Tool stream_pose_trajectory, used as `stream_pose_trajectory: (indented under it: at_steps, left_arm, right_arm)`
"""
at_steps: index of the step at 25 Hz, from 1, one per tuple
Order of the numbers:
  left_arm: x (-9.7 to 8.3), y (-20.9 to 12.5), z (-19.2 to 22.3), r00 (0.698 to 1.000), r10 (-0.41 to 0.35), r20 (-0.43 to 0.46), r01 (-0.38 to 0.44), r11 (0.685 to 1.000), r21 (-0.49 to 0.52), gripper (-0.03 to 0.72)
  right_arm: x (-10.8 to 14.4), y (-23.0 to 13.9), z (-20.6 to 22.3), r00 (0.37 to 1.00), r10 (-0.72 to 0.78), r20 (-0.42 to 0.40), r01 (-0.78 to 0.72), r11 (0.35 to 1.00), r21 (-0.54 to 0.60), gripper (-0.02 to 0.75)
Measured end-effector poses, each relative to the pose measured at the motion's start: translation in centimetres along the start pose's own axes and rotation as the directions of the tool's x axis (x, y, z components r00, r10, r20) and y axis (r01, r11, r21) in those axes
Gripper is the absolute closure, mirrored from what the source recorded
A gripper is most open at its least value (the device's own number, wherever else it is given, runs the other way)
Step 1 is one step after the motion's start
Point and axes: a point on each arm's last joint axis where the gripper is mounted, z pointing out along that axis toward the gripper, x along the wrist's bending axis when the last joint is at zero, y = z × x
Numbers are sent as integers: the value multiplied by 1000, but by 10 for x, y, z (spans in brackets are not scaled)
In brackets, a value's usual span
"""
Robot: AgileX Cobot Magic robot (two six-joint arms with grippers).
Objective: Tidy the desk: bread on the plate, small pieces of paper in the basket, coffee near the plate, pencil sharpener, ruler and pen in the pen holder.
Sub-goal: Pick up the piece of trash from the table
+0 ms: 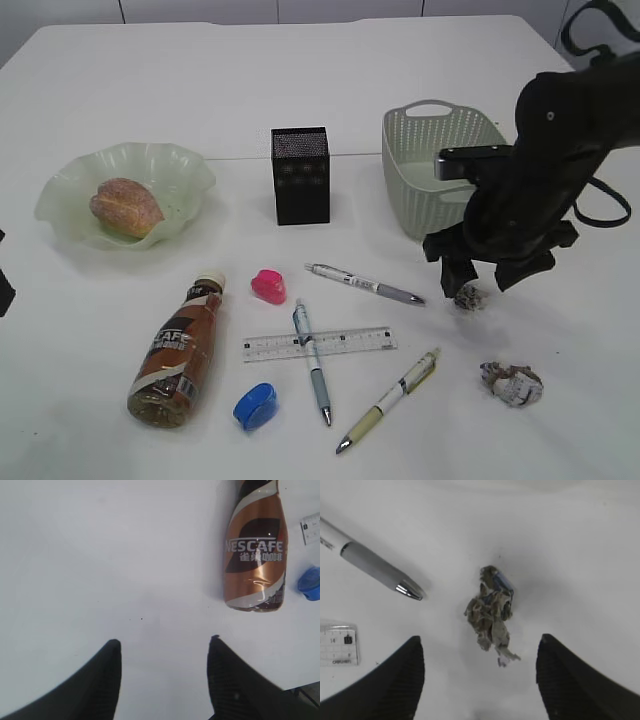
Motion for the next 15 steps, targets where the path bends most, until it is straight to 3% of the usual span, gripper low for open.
stream_pose_trajectory:
  at_steps: [10, 15]
  left_arm:
    - [2, 0, 0, 1000, 9, -17, -9, 1000, -4, 284]
    - [2, 1, 0, 1000, 10, -19, -11, 1000, -15, 284]
  right_arm:
    - [-3, 10, 23, 999, 5, 36, -6, 1000, 27, 229]
    - [-3, 9, 33, 999, 9, 39, -11, 999, 52, 277]
